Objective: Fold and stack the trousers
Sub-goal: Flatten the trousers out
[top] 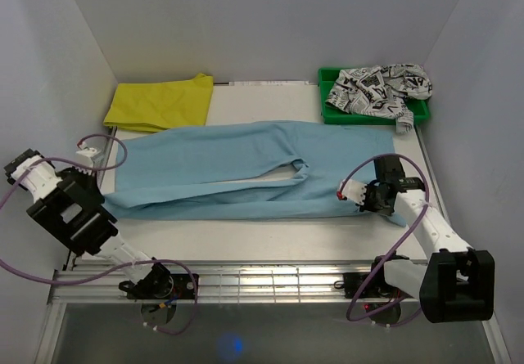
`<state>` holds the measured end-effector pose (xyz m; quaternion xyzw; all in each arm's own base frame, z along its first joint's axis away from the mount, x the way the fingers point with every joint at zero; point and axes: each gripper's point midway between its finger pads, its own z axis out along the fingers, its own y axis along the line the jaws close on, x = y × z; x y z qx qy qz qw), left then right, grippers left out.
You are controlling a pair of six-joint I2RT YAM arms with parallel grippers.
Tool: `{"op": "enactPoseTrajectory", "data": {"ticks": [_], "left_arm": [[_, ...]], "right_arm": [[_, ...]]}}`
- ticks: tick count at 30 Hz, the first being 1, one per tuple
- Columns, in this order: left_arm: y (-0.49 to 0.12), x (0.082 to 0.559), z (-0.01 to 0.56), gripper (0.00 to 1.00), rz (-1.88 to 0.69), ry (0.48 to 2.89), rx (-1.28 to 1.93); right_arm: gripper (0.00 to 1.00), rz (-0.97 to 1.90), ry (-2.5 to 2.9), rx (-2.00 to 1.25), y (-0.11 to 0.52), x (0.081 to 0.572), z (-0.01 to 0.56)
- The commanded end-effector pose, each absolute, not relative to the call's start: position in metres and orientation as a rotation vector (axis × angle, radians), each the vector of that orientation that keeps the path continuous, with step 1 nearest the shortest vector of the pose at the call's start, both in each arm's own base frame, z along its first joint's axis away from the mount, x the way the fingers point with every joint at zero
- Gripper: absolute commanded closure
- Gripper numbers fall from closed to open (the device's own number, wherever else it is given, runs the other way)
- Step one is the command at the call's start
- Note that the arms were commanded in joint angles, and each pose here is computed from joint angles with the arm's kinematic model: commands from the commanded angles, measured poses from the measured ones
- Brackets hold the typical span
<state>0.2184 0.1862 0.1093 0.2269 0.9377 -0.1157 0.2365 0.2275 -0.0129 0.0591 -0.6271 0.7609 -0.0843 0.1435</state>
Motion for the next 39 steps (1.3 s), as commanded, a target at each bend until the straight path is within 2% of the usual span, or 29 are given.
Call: {"op": "enactPoseTrajectory", "data": {"ticks": [1, 3, 4, 7, 8, 11, 12, 18, 25, 31, 35, 38, 39], "left_arm": [[0.17, 0.237, 0.113, 1.0, -0.627, 2.555, 0.218], [0.186, 0.253, 0.102, 0.98, -0.688, 2.59, 0.021], [0.192, 0.257, 0.097, 0.84, -0.692, 2.608, -0.044], [0.209, 0.268, 0.091, 0.65, -0.653, 2.622, -0.174], [0.214, 0.268, 0.09, 0.49, -0.614, 2.636, -0.194], [0.228, 0.274, 0.101, 0.29, -0.477, 2.62, -0.193], [0.234, 0.277, 0.105, 0.27, -0.431, 2.606, -0.182], [0.226, 0.257, 0.128, 0.24, -0.261, 2.595, 0.03], [0.212, 0.213, 0.091, 0.23, -0.19, 2.718, 0.054], [0.21, 0.208, 0.064, 0.27, -0.191, 2.744, -0.039], [0.198, 0.221, 0.054, 0.31, -0.324, 2.687, -0.076], [0.196, 0.23, 0.051, 0.43, -0.4, 2.655, -0.121], [0.195, 0.234, 0.052, 0.56, -0.42, 2.639, -0.13]], "right_arm": [[0.92, -0.367, 2.116, -1.918, -0.034, 0.226, 0.06], [0.92, -0.391, 2.118, -1.911, -0.042, 0.222, 0.061], [0.92, -0.386, 2.121, -1.922, -0.043, 0.218, 0.058], [0.92, -0.373, 2.102, -1.942, -0.042, 0.212, 0.058], [0.92, -0.367, 2.091, -1.957, -0.041, 0.209, 0.058], [0.92, -0.354, 2.089, -1.986, -0.041, 0.202, 0.054], [0.92, -0.366, 2.087, -2.007, -0.044, 0.201, 0.053], [0.92, -0.367, 2.059, -2.031, -0.043, 0.201, 0.054], [0.92, -0.332, 2.074, -1.982, -0.038, 0.214, 0.069], [0.92, -0.334, 2.051, -2.018, -0.038, 0.218, 0.074], [0.92, -0.339, 2.038, -2.038, -0.039, 0.218, 0.075], [0.92, -0.349, 2.038, -2.042, -0.04, 0.218, 0.076], [0.92, -0.357, 2.032, -2.048, -0.04, 0.219, 0.077]]}}
